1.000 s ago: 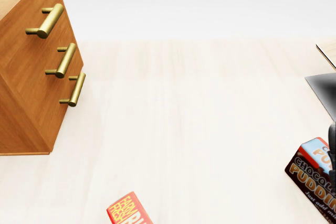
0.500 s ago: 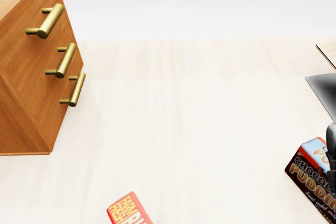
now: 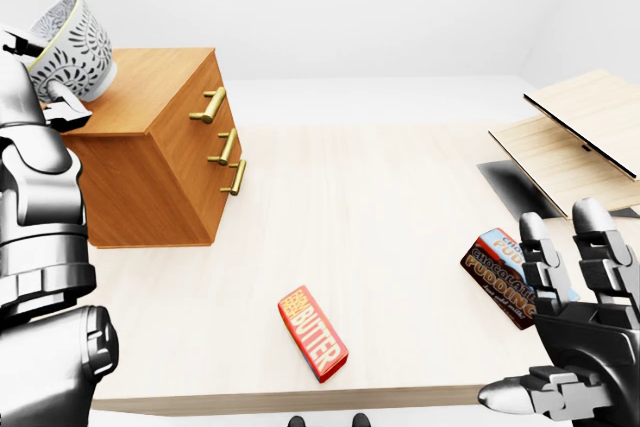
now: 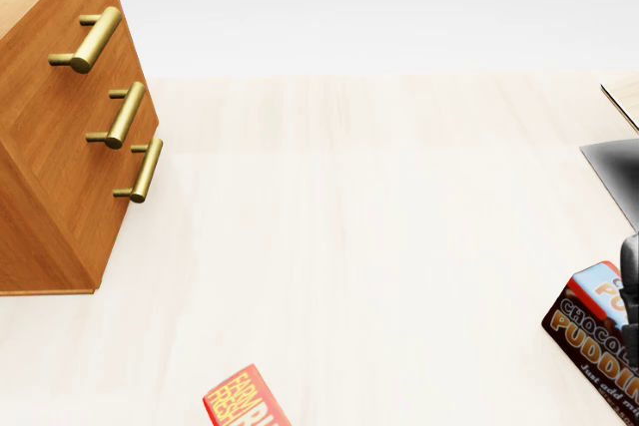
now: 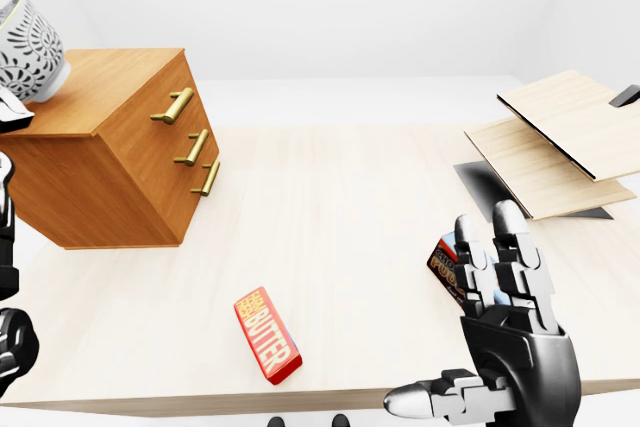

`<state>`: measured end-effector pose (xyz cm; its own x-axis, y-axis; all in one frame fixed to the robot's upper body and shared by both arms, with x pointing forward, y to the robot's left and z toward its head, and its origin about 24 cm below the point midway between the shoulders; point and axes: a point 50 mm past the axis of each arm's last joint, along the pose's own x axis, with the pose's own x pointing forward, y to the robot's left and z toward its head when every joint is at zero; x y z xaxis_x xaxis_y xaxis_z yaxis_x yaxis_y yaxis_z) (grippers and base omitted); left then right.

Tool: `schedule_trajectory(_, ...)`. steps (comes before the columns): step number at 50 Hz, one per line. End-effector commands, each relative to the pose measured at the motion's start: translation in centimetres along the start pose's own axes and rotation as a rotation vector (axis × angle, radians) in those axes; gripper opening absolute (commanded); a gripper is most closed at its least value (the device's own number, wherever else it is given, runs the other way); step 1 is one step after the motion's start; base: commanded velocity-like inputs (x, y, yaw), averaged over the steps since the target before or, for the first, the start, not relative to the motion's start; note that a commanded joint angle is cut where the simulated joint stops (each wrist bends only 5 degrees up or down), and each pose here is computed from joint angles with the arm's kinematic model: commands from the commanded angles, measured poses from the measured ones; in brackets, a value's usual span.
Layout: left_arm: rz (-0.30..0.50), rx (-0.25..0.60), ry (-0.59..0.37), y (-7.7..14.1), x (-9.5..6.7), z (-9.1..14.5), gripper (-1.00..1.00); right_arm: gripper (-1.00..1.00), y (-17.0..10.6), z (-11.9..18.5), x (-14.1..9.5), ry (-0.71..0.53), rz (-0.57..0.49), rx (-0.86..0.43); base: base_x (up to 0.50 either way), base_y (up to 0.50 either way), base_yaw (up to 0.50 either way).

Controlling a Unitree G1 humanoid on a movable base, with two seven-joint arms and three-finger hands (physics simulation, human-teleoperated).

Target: Close the top drawer of the cabinet and put the bowl on top of it.

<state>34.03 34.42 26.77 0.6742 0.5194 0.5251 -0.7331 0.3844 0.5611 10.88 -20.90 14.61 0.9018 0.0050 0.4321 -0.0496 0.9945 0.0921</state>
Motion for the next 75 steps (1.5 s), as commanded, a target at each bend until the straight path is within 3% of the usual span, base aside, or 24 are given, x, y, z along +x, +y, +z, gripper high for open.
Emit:
schedule_trajectory(1,0.010,0.042,0.020,-0.9,0.0,-0.3,-1.00,1.00,0.0,0.1,0.0,-0.003,0.000,0.000,0.00,0.00,0.00)
schedule_trajectory(22,-0.002,0.045,0.051,-1.7,-0.1,-0.6,-1.00,1.00,-0.1,0.2,0.0,-0.010,0.000,-0.005,0.00,0.00,0.00)
schedule_trajectory(23,0.004,0.041,0.045,-1.6,0.0,-0.4,-0.73,1.00,-0.1,0.2,0.0,-0.009,0.000,-0.005,0.00,0.00,0.00)
schedule_trajectory(24,0.005,0.041,0.044,-1.6,0.0,-0.4,-0.73,1.00,-0.1,0.2,-0.1,-0.009,0.000,-0.005,0.00,0.00,0.00)
schedule_trajectory(25,0.009,0.041,0.035,-1.5,0.0,-0.2,1.00,1.00,-0.1,0.2,-0.1,-0.009,0.000,-0.005,0.00,0.00,0.00)
schedule_trajectory(57,0.028,0.054,-0.039,-0.3,0.0,1.0,1.00,1.00,0.0,0.1,0.0,-0.003,0.001,-0.001,0.00,0.00,0.00)
schedule_trajectory(63,0.025,0.029,-0.178,1.0,-0.9,3.6,1.00,1.00,0.0,0.0,0.0,-0.002,0.001,-0.002,0.00,0.00,0.00)
schedule_trajectory(67,0.026,0.032,-0.206,1.3,-1.2,4.1,1.00,1.00,0.0,0.0,0.0,-0.002,0.002,-0.002,0.00,0.00,0.00)
schedule_trajectory(68,0.019,0.012,-0.300,2.2,-2.2,5.8,1.00,1.00,0.0,0.1,0.0,-0.004,0.000,-0.002,0.00,0.00,0.00)
schedule_trajectory(75,0.045,0.053,-0.489,4.5,-5.3,9.0,1.00,1.00,-0.1,0.1,0.0,-0.006,-0.002,-0.003,0.00,0.00,0.00)
